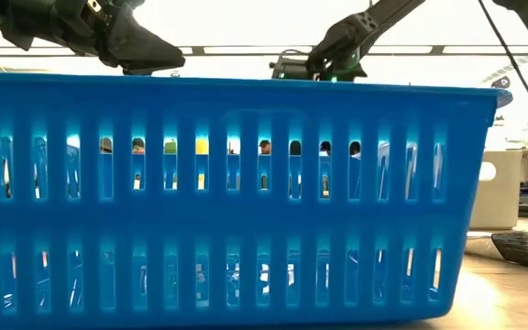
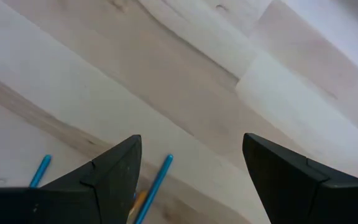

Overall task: Pick & Place Paint Supplies
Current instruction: Put the blue paintbrush into the gray bin

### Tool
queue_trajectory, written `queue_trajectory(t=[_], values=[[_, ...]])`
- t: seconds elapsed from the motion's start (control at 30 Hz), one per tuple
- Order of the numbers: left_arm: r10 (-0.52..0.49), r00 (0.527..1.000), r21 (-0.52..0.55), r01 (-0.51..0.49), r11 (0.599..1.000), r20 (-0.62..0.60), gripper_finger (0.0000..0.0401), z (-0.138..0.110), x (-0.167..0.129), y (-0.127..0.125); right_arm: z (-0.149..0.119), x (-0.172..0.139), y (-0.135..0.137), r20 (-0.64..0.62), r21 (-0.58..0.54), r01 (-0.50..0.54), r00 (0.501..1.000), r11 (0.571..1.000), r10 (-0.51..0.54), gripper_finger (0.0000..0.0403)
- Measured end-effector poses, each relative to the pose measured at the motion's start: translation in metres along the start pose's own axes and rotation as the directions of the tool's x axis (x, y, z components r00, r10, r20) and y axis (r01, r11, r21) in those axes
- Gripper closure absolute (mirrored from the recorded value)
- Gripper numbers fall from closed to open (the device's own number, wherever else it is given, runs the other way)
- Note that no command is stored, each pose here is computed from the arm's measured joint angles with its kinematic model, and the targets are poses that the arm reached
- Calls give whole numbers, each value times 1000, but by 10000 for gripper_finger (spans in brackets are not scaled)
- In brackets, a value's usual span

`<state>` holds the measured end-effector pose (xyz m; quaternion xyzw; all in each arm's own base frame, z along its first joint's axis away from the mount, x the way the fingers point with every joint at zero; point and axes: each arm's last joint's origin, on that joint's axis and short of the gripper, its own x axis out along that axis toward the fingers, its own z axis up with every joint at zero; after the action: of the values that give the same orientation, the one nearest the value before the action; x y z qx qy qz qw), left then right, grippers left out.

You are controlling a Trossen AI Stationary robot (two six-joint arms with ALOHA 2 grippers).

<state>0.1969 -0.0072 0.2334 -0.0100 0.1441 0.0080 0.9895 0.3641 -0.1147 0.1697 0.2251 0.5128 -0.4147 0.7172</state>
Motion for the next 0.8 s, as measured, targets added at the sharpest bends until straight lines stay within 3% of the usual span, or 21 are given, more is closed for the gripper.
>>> queue_trajectory(t=[0.33,0.8], values=[[0,1000,0,0,1000,-4,319,0,0,0,-11,22,0,-81,8,102,992,995,-101,125],[2,998,3,-2,1000,-56,319,-5,0,0,-18,15,6,-92,-16,92,991,996,-93,125]])
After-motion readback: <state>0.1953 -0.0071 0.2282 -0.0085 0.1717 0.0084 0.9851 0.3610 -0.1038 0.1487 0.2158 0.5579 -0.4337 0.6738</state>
